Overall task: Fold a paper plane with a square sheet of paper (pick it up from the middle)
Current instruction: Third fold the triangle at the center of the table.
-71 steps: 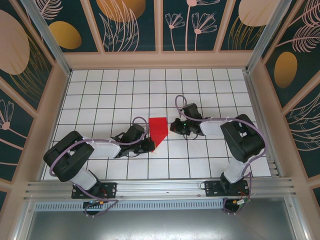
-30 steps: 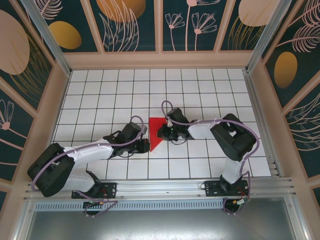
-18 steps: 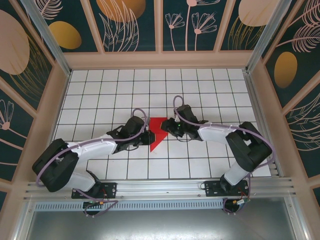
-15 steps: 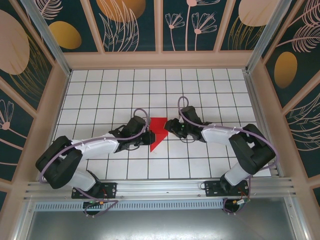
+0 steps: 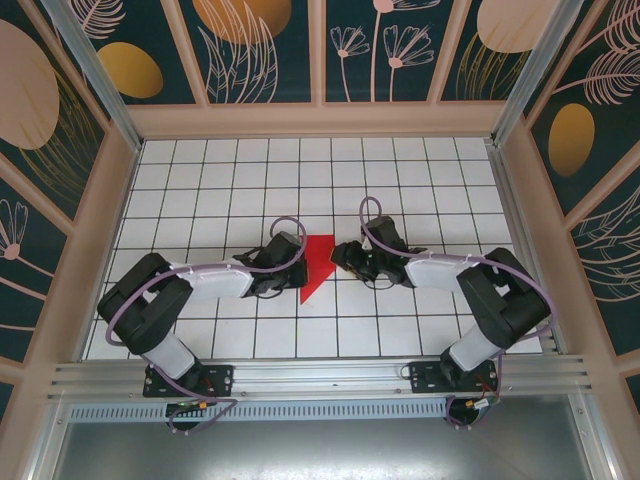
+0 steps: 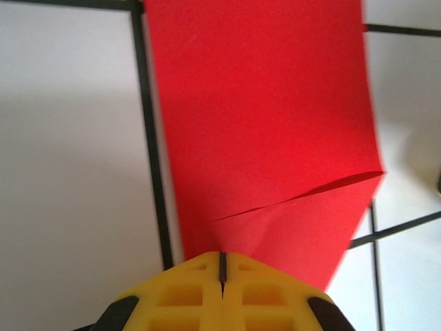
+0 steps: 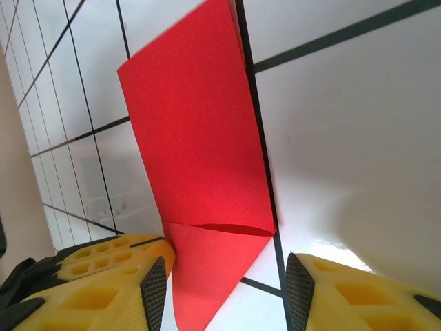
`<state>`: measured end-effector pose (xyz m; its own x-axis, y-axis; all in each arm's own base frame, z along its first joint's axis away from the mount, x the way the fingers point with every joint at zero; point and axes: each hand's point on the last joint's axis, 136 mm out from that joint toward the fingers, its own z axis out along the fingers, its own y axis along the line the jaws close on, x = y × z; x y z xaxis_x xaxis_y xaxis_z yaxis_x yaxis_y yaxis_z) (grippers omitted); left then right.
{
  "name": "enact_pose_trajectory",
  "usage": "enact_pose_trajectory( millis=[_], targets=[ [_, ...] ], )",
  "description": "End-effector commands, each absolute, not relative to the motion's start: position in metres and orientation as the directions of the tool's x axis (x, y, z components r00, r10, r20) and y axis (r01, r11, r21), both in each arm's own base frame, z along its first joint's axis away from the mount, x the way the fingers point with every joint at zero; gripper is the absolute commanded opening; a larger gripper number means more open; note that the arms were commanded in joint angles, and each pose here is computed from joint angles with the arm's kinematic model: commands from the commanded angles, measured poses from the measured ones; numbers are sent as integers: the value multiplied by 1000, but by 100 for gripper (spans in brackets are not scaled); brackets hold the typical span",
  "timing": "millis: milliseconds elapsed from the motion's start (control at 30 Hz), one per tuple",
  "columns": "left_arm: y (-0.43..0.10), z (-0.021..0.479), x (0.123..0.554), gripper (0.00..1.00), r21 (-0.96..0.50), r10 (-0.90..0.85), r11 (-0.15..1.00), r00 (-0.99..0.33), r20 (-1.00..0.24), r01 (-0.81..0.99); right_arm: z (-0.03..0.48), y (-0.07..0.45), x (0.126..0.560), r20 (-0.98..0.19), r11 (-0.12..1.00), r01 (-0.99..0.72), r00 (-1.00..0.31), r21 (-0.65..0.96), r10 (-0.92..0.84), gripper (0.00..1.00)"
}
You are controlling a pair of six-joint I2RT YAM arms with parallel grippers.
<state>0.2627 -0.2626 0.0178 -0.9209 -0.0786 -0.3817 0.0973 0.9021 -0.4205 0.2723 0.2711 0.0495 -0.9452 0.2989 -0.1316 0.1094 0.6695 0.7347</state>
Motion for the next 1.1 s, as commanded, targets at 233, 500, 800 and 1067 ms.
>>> enact_pose_trajectory(
  millis=[233, 500, 800, 1067],
  targets=[
    [-246, 4, 260, 2, -356, -98, 933, -925, -366, 42, 47, 292, 268, -91, 637, 84, -967, 767, 238, 47],
    [-242, 0, 257, 1, -351, -109, 936, -928, -355, 24, 47, 297, 272, -84, 627, 91, -966, 774, 243, 43],
    [-241, -2, 255, 1, -353, -112, 936, -930, -350, 19, 40, 294, 275, -75, 649, 123, -960, 751, 269, 43],
    [-241, -3, 254, 1, -353, -112, 935, -932, -346, 19, 35, 295, 277, -66, 665, 131, -963, 735, 263, 43]
  ],
)
